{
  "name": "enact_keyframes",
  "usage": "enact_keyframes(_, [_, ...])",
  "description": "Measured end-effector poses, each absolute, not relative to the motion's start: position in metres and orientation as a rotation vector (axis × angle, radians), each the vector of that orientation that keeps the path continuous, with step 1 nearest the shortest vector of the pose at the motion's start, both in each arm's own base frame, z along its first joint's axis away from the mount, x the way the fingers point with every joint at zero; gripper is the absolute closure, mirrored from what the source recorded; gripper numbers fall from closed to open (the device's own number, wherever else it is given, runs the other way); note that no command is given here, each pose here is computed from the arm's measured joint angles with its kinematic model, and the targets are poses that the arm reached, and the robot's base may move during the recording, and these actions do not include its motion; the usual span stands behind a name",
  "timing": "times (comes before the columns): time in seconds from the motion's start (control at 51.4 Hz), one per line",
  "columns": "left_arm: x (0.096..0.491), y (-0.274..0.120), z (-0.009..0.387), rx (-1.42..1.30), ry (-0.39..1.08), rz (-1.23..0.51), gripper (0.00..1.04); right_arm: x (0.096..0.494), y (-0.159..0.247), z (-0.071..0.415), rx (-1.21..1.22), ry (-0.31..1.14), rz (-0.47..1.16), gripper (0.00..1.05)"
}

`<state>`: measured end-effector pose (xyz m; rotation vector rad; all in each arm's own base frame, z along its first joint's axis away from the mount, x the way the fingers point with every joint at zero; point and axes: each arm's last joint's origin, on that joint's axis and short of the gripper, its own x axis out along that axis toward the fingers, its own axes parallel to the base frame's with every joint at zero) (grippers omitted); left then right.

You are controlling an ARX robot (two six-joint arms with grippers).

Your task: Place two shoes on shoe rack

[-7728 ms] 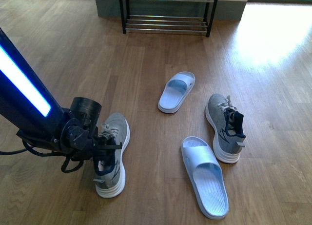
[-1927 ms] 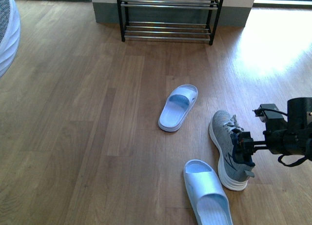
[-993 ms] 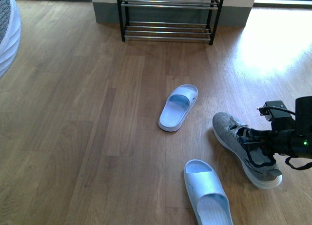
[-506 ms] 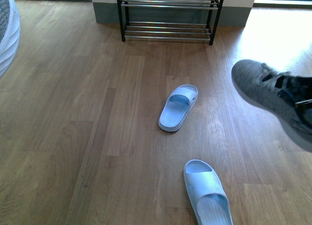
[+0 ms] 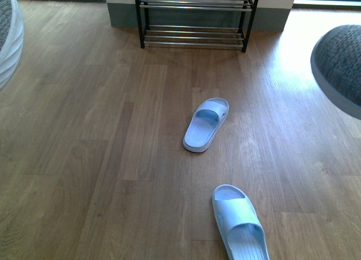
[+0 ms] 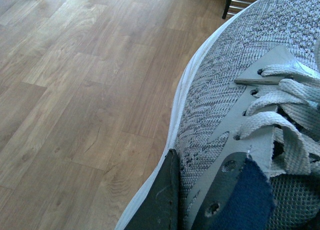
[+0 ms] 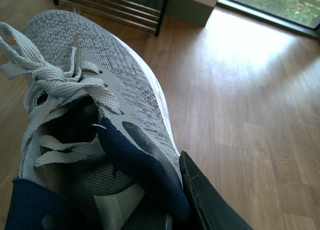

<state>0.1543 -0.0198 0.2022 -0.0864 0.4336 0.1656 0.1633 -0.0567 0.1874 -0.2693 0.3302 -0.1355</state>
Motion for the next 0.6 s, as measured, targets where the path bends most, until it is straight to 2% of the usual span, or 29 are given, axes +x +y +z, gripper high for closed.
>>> enact_keyframes(0.156, [0.154,-0.020,0.202,-0.086,0.433,0.166,1.03,0.146,-0.048,0.199,-0.289,0.257,-0.156,1.03])
enact_keyframes(0.603, [0.154,-0.020,0.202,-0.086,0.433,0.166,1.03,0.146,-0.048,0.197,-0.275,0.263,-0.158,1.03])
